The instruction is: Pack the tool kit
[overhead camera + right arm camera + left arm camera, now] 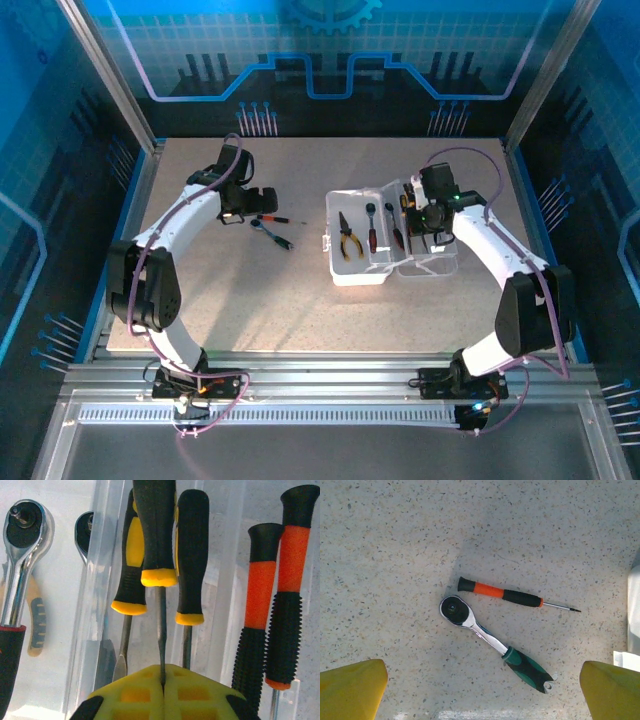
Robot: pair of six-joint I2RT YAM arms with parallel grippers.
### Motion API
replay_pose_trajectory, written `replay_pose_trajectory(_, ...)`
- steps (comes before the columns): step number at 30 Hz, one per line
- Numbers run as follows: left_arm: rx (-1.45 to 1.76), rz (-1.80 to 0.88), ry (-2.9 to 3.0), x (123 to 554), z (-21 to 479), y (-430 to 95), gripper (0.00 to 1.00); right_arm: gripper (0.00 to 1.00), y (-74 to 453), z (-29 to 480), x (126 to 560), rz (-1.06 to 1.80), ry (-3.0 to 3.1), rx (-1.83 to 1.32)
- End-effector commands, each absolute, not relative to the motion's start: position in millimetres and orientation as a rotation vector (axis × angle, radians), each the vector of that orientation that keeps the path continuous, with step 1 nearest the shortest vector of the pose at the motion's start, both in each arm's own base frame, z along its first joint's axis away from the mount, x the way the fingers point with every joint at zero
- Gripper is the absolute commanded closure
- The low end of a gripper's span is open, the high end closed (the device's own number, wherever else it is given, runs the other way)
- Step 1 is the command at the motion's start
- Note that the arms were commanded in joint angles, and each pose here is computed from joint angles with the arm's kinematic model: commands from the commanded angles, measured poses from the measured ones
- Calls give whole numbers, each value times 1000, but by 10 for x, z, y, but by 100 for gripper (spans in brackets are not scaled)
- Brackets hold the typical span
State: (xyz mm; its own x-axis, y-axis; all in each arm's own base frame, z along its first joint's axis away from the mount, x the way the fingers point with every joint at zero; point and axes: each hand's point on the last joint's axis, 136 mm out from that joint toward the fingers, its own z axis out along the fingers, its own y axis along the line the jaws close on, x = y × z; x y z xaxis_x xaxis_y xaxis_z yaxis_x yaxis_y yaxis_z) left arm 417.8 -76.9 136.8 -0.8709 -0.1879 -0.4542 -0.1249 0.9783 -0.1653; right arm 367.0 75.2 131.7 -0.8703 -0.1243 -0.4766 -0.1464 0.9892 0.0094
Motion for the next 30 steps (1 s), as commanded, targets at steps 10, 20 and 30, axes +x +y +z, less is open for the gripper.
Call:
replay_pose_trajectory(10,-230,-239,2689,4161,1193,-866,1,58,754,1776,3630,75,2561,-197)
replay_pose_trajectory(20,-207,-276,2759,4094,928,-1064,3,20,1315,2222,3480,217,2407,-443)
replay_pose_trajectory(30,-229,-200,2856,4021,600,-1023,30,3,1532,2118,3455,273,2414,-506)
